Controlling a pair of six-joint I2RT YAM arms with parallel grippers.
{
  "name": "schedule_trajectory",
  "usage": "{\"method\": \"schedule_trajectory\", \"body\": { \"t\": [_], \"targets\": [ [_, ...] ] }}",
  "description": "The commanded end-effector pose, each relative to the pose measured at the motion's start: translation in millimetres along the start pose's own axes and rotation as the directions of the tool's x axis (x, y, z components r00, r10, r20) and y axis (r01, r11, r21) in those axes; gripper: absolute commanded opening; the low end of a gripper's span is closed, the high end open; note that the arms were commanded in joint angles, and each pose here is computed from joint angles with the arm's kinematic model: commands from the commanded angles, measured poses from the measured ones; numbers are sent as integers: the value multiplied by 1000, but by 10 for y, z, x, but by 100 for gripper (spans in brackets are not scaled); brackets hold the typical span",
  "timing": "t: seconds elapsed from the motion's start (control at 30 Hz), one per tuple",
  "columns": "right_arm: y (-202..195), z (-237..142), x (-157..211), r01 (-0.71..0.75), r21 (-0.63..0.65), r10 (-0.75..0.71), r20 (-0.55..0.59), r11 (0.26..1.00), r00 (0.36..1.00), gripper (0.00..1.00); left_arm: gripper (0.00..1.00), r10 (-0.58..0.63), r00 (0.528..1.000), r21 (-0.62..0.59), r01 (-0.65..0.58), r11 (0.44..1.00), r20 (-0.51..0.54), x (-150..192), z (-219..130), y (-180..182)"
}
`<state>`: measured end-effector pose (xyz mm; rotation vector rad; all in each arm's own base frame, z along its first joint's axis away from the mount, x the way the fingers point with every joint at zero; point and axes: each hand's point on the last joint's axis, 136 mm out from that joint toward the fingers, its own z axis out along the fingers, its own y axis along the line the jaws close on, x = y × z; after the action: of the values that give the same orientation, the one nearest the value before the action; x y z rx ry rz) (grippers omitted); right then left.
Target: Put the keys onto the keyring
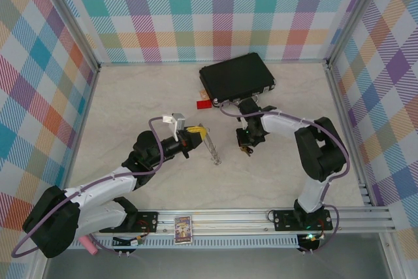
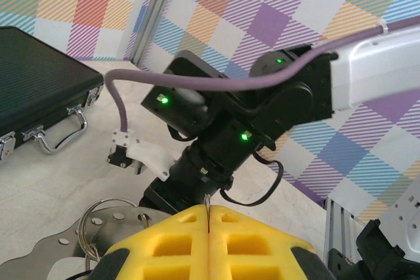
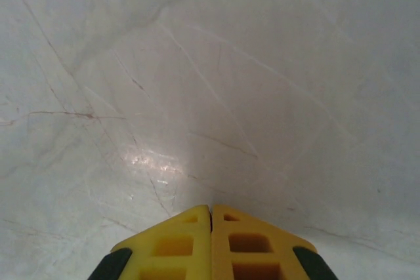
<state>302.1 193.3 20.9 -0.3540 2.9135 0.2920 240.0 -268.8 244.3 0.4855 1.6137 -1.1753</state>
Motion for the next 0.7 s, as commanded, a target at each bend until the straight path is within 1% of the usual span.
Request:
{"method": "schedule_trajectory", "body": {
  "t": [0.0, 0.23, 0.33, 0.47, 0.53, 0.6, 0.63, 0.67],
  "targets": [
    [-48, -1, -202, -15, 7, 13, 174, 1000, 985, 0, 0, 32, 998, 37, -34, 999, 58, -140, -23, -115],
    [-99, 98, -151, -59, -11, 59, 349, 998, 935, 0, 0, 30, 998, 35, -32, 999, 54, -123, -14, -103],
    [-111, 132, -107, -83, -12, 81, 389, 997, 918, 0, 0, 30, 998, 33, -32, 999, 51, -114, -10, -96],
    [-48, 77, -75, -81, -39, 90, 391, 996, 916, 0, 0, 31, 998, 28, -33, 999, 49, -105, -2, -82],
    [-24, 1, -68, -81, -45, 92, 380, 996, 921, 8, 0, 30, 998, 32, -31, 999, 47, -101, 3, -86],
    [21, -86, -63, -71, -63, 90, 376, 995, 922, 14, 0, 30, 998, 34, -31, 999, 47, -106, 7, -89],
    [29, -128, -48, -71, -66, 91, 369, 995, 925, 17, 0, 31, 998, 33, -32, 999, 46, -102, 6, -87],
    [35, -182, -48, -72, -66, 91, 367, 995, 926, 23, 0, 29, 999, 32, -31, 999, 43, -92, 6, -83]
  ]
}}
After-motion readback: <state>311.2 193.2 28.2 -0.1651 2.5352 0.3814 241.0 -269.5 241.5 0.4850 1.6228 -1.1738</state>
